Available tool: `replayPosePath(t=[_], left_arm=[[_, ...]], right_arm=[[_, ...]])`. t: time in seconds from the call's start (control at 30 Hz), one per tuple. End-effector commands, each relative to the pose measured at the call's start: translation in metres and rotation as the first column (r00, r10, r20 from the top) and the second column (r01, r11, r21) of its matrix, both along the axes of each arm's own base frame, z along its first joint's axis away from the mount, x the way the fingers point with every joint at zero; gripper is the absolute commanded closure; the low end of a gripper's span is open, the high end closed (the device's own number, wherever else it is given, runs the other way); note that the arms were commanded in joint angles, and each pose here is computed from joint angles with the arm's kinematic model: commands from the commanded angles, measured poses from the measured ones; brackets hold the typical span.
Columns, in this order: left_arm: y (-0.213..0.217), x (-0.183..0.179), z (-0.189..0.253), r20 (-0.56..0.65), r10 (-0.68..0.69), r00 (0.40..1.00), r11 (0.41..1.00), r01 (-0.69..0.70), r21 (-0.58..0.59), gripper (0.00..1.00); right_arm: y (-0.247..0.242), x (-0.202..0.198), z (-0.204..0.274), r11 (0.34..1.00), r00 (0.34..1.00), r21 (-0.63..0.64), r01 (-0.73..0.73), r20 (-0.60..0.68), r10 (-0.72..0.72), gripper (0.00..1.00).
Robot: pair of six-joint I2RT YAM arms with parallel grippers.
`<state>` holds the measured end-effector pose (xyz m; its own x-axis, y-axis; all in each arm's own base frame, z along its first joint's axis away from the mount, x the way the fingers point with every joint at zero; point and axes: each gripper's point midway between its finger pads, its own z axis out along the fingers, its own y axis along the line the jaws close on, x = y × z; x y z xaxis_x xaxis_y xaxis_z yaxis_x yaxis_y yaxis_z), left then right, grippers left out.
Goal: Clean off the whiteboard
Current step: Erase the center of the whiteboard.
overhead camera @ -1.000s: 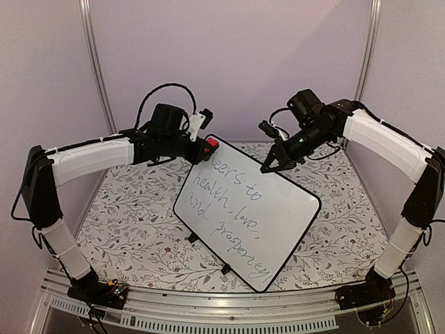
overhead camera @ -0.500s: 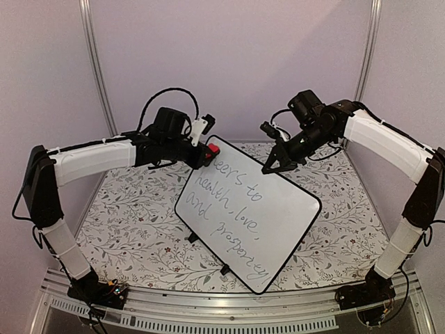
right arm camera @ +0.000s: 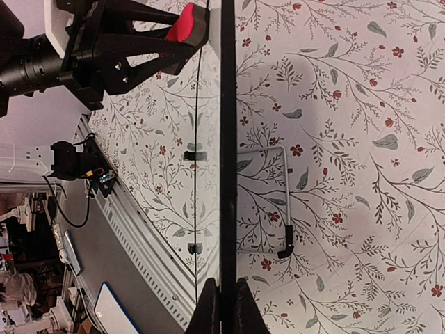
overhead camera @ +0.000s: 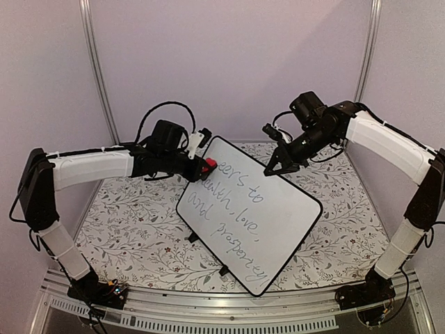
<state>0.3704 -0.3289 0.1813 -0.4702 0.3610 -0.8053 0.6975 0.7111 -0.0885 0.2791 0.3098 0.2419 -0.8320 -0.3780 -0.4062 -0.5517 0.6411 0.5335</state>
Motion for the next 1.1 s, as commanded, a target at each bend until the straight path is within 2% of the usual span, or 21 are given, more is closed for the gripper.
replayPosePath(t=[0.0, 0.17, 0.3, 0.53, 1.07], left_arm=[[0.005, -0.020, -0.026, -0.079, 0.002, 0.997, 1.000, -0.001, 0.011, 0.98], [0.011, -0.031, -0.029, -0.100, 0.009, 0.995, 1.000, -0.010, -0.013, 0.98], [0.012, -0.028, -0.020, -0.072, 0.007, 0.997, 1.000, -0.007, -0.008, 0.98], [-0.005, -0.013, 0.020, -0.018, -0.024, 1.000, 0.997, 0.023, -0.076, 0.97], [-0.033, 0.018, 0.034, -0.006, -0.098, 0.995, 0.992, 0.097, -0.074, 0.98]], right_arm=[[0.003, -0.013, 0.022, 0.996, 0.992, 0.039, -0.085, 0.094, 0.081, 1.00], [0.001, -0.015, 0.021, 0.995, 0.992, 0.038, -0.088, 0.093, 0.084, 1.00], [0.001, -0.015, 0.022, 0.995, 0.992, 0.040, -0.086, 0.098, 0.082, 1.00], [0.000, -0.019, 0.027, 0.994, 0.990, 0.055, -0.098, 0.111, 0.092, 1.00], [-0.005, -0.022, 0.039, 0.994, 0.985, 0.063, -0.093, 0.153, 0.083, 1.00]])
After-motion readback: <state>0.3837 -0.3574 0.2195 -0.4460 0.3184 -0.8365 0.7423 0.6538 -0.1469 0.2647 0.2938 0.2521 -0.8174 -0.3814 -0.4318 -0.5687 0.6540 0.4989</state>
